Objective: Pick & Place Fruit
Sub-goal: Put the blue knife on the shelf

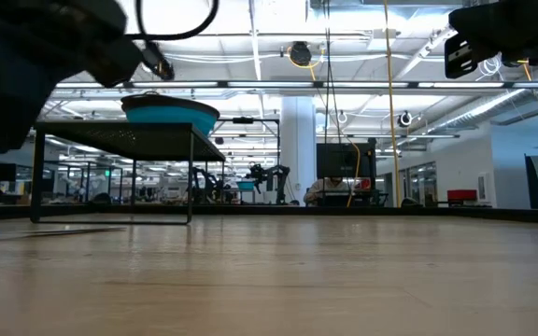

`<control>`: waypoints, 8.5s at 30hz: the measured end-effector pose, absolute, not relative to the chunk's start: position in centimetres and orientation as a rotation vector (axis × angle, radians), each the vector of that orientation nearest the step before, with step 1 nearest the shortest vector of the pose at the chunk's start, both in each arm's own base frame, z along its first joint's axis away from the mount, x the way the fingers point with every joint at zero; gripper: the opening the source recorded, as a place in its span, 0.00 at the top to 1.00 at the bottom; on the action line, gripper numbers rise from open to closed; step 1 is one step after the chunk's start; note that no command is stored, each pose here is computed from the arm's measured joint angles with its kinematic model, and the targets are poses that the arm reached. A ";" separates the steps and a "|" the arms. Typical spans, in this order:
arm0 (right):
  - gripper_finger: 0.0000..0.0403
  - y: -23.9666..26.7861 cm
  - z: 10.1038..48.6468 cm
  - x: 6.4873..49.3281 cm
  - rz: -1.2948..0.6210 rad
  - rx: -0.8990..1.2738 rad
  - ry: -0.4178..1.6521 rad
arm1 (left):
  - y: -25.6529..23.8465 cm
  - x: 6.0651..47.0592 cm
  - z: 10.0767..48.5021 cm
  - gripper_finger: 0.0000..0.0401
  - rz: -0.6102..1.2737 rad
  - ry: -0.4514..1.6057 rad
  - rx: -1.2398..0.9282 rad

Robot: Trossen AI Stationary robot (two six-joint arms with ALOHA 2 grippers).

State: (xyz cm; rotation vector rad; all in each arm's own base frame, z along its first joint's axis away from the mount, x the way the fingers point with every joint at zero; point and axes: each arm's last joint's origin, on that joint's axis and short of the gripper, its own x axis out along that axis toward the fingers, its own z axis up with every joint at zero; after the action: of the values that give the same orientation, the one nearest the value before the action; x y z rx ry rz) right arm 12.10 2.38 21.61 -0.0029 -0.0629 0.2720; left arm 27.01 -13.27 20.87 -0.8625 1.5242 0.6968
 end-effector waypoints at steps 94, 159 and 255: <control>1.00 2.4 22.0 12.1 0.270 -0.008 -0.101 | -10.7 32.4 26.2 0.98 -0.029 1.188 -0.275; 1.00 2.4 22.0 12.1 0.268 -0.035 -0.105 | 3.8 22.3 33.4 0.91 0.281 1.564 0.177; 1.00 2.2 22.0 12.1 0.225 0.049 -0.095 | 9.2 21.6 28.4 0.90 0.132 1.594 0.153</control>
State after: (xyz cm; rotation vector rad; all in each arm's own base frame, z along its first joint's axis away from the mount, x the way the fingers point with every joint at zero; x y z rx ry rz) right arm 12.10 2.24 21.99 0.0486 -0.0951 0.2255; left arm 21.60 9.19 28.39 0.1527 1.5936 0.1323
